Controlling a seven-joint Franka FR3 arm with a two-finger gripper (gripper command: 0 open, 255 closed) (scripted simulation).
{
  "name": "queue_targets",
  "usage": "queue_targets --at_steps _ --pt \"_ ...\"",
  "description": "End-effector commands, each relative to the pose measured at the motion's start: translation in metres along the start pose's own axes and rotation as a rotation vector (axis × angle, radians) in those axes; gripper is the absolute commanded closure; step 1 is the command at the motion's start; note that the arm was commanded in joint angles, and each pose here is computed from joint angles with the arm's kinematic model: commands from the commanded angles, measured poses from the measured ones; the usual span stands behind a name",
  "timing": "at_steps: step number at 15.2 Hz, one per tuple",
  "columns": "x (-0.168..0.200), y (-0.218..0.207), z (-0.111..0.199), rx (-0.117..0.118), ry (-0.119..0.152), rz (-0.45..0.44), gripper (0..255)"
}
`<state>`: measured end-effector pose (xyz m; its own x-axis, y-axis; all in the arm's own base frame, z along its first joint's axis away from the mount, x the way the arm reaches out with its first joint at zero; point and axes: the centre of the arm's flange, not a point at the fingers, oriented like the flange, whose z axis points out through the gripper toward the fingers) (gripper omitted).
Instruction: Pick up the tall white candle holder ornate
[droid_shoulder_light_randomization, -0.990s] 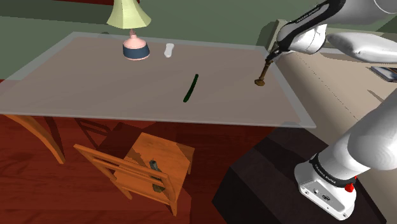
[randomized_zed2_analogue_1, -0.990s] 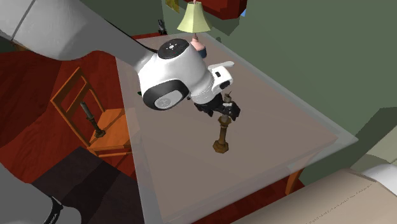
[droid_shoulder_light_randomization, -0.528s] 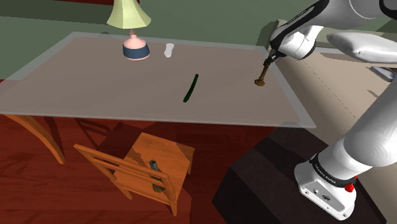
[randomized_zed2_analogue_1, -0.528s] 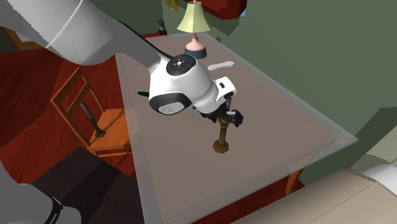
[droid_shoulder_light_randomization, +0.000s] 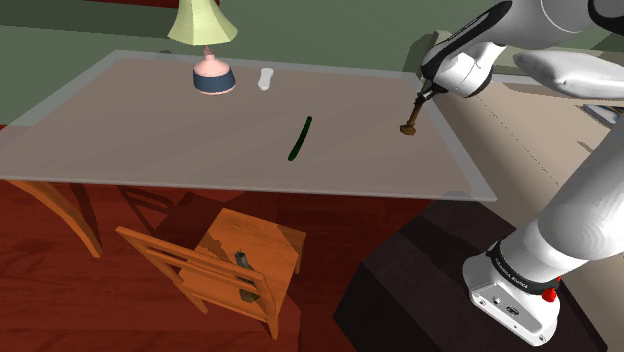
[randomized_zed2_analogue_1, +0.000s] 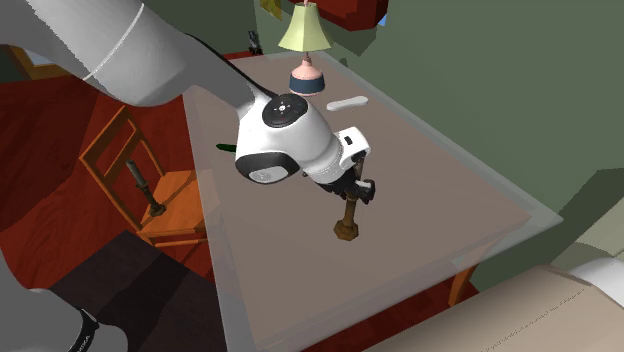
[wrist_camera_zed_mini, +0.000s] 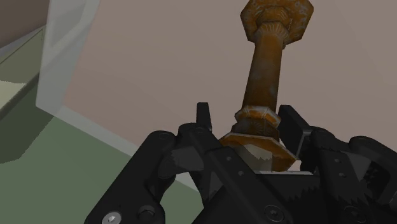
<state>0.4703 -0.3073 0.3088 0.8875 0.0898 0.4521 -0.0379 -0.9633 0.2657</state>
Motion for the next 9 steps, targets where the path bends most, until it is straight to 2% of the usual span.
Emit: queue_targets --at_steps 1,5,9 --pt "0.0 0.0 0.0 0.0 0.0 0.0 255" --pt "0.0 0.0 0.0 0.0 0.0 0.0 255" --pt "0.009 0.006 -0.018 0.0 0.0 0.0 255"
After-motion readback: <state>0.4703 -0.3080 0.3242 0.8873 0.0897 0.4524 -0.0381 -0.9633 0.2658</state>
